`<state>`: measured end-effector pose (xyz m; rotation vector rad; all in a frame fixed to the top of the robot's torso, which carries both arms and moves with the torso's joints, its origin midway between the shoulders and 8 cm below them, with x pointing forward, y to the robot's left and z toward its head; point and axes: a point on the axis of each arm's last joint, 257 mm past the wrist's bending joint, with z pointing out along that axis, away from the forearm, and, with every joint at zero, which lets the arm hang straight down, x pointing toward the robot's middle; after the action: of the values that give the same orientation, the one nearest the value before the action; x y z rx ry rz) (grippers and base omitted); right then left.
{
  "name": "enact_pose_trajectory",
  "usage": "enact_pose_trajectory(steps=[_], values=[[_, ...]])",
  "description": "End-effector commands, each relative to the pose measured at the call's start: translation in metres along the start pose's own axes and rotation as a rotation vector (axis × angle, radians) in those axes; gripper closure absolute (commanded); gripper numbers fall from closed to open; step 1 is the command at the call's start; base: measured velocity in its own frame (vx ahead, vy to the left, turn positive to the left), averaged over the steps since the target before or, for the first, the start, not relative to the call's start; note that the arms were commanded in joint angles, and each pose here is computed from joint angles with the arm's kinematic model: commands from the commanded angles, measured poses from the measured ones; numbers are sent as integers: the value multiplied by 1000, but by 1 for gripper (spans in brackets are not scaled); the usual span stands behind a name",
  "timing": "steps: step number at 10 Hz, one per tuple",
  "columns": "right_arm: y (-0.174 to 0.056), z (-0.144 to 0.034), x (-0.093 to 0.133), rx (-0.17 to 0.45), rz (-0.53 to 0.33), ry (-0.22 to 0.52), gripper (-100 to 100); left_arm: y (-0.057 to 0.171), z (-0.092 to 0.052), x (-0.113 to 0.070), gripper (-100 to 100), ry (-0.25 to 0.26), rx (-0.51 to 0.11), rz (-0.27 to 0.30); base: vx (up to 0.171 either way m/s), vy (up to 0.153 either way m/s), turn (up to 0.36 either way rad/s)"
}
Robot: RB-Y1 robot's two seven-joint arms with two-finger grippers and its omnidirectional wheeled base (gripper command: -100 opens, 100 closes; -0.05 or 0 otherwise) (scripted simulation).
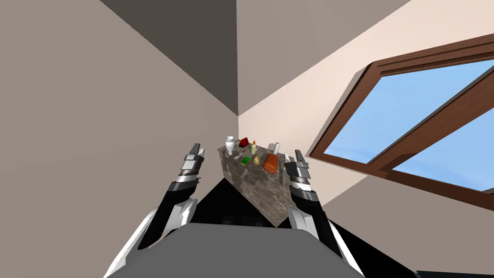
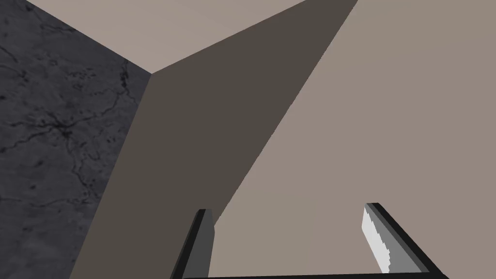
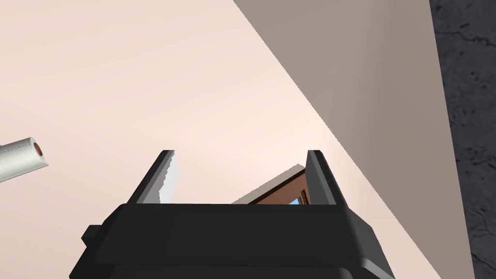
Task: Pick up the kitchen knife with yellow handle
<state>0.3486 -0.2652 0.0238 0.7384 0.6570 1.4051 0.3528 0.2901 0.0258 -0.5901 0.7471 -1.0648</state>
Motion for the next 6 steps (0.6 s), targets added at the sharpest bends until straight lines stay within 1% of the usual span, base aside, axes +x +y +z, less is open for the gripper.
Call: enact_pose_trajectory(steps=[1, 3, 6], values=[[-2, -2, 1, 3, -49, 28, -100, 0, 0, 0, 0, 0, 0, 0, -24, 10, 23], [-7, -6, 0, 5, -154, 80, -100, 0, 0, 0, 0, 0, 0, 0, -71, 16, 38], [-18, -15, -4, -1, -376, 184, -100, 0, 0, 0, 0, 0, 0, 0, -112, 40, 78]])
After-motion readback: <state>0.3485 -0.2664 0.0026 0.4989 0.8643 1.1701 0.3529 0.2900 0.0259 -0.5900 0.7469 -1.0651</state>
